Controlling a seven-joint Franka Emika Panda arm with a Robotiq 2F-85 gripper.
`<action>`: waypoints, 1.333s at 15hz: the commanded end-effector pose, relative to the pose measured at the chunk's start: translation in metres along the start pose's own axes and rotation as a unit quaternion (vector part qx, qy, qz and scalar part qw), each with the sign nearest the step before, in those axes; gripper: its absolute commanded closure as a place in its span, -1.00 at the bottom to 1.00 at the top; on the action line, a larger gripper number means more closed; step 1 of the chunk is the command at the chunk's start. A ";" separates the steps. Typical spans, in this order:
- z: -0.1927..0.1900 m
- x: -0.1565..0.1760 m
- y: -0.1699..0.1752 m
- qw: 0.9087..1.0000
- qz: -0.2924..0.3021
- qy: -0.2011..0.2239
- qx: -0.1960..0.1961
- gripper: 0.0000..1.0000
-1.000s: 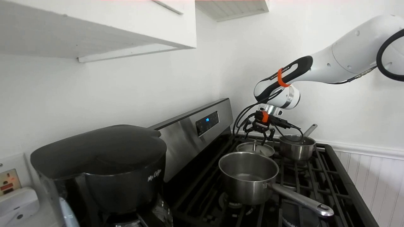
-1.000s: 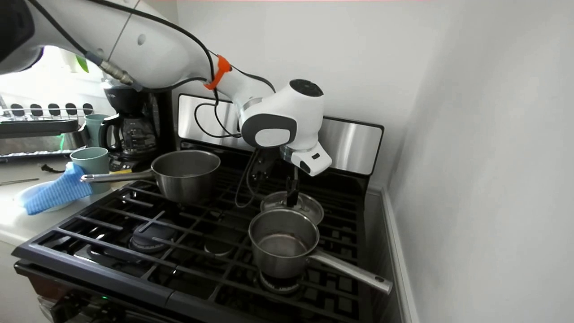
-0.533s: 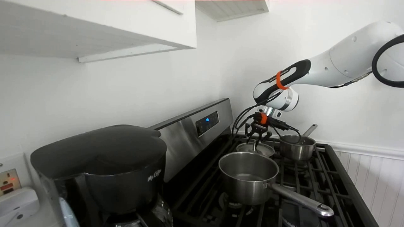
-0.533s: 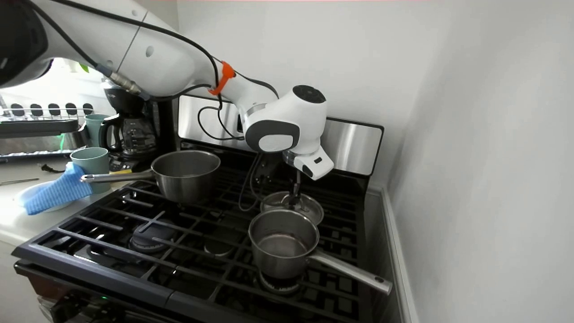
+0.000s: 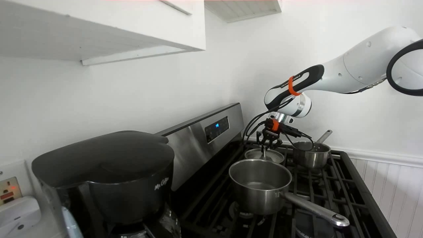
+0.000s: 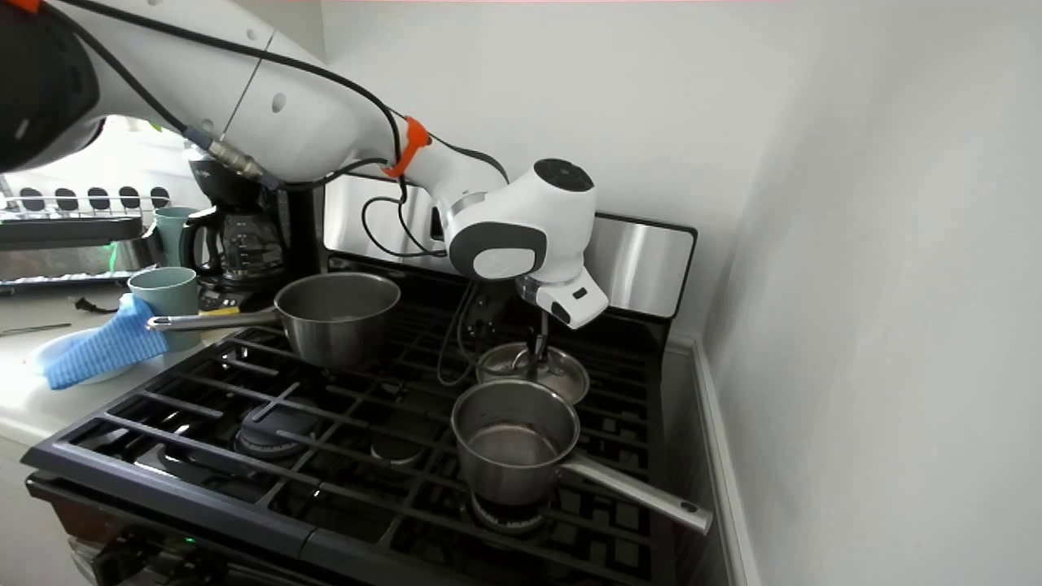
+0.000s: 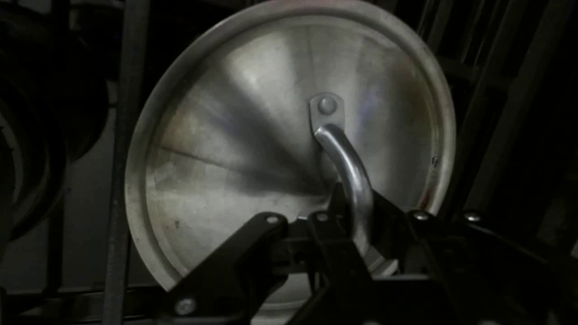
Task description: Remove the small pot from the other pot, put it on the bottom right stove plate and then put the lid on the pot on the right
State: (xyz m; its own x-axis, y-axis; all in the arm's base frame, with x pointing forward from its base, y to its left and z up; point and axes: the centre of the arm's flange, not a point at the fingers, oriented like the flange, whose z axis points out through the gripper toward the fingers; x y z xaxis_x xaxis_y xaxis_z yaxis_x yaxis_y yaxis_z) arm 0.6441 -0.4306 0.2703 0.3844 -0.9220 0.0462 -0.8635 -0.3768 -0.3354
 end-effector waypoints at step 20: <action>-0.143 -0.015 -0.011 0.999 -0.023 0.034 -0.007 0.95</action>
State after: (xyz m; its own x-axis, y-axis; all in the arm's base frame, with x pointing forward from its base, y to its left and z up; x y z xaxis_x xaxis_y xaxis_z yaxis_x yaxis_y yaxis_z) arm 0.6310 -0.4328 0.3870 0.3999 -0.9083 0.1227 -0.8359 -0.4164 -0.3578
